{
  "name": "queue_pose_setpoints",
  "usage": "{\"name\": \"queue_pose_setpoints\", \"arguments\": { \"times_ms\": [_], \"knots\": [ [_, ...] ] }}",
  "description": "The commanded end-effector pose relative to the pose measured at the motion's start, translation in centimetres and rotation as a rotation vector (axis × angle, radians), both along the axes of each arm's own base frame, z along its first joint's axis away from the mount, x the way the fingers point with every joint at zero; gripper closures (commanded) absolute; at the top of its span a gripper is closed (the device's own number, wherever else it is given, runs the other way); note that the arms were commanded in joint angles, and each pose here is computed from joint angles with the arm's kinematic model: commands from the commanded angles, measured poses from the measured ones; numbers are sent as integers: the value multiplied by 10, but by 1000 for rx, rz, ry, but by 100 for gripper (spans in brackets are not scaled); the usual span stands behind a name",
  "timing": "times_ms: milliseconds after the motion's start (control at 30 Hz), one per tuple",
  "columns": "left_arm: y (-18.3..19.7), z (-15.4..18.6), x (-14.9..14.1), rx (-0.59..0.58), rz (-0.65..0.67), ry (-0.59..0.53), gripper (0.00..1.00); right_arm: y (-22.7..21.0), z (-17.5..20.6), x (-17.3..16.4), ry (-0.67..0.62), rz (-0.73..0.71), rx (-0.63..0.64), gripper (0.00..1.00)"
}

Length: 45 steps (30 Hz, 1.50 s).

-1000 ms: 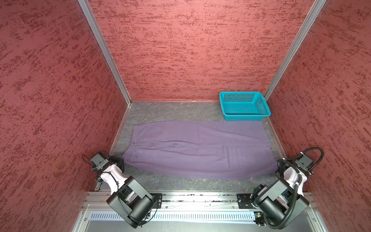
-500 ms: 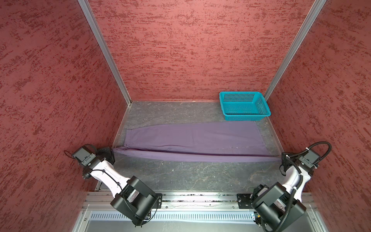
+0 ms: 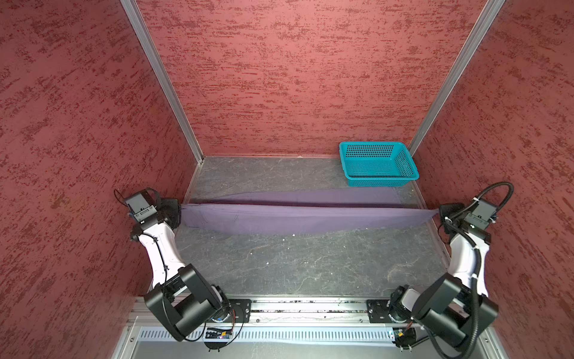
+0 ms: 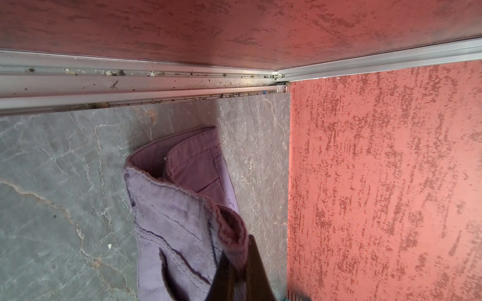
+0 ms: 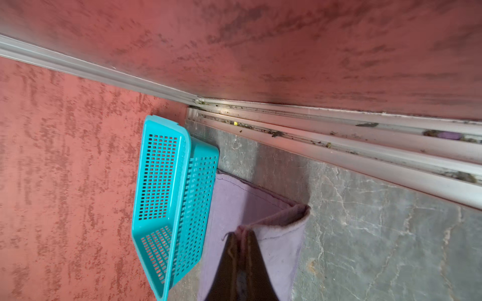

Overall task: Fold and stack the trousers
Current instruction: Fold the trousers at the center of the table.

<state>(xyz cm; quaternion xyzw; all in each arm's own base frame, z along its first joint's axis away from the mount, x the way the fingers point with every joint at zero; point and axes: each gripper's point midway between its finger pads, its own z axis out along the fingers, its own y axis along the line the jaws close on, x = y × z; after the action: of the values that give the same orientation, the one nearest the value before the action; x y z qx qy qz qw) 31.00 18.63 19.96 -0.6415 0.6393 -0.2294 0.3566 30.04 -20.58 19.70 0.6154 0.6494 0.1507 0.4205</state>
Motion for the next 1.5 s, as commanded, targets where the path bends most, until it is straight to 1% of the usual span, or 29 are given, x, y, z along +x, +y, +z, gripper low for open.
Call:
{"name": "queue_pose_setpoints", "arguments": {
  "times_ms": [0, 200, 433, 767, 933, 1067, 1233, 1467],
  "knots": [
    [29, 23, 9, 131, 70, -50, 100, -30, 21, 11, -30, -79, -115, 100],
    [28, 21, 20, 159, 57, -26, 100, -31, 15, 29, -18, -57, -111, 100],
    [31, 18, 30, 170, 36, -7, 100, -32, 16, 40, -12, -52, -121, 100],
    [29, 38, 27, 217, 20, -32, 100, -31, 47, 28, -36, -75, -189, 100],
    [28, 48, 18, 241, 27, -39, 100, -28, 68, 13, -38, -102, -244, 100],
    [30, 54, 6, 253, 46, -44, 100, -27, 82, 1, -37, -123, -283, 100],
    [34, 62, -6, 265, 67, -53, 100, -25, 85, -3, -42, -130, -288, 100],
    [41, 61, -10, 276, 79, -40, 100, -29, 84, -1, -33, -135, -295, 100]
  ]
}}
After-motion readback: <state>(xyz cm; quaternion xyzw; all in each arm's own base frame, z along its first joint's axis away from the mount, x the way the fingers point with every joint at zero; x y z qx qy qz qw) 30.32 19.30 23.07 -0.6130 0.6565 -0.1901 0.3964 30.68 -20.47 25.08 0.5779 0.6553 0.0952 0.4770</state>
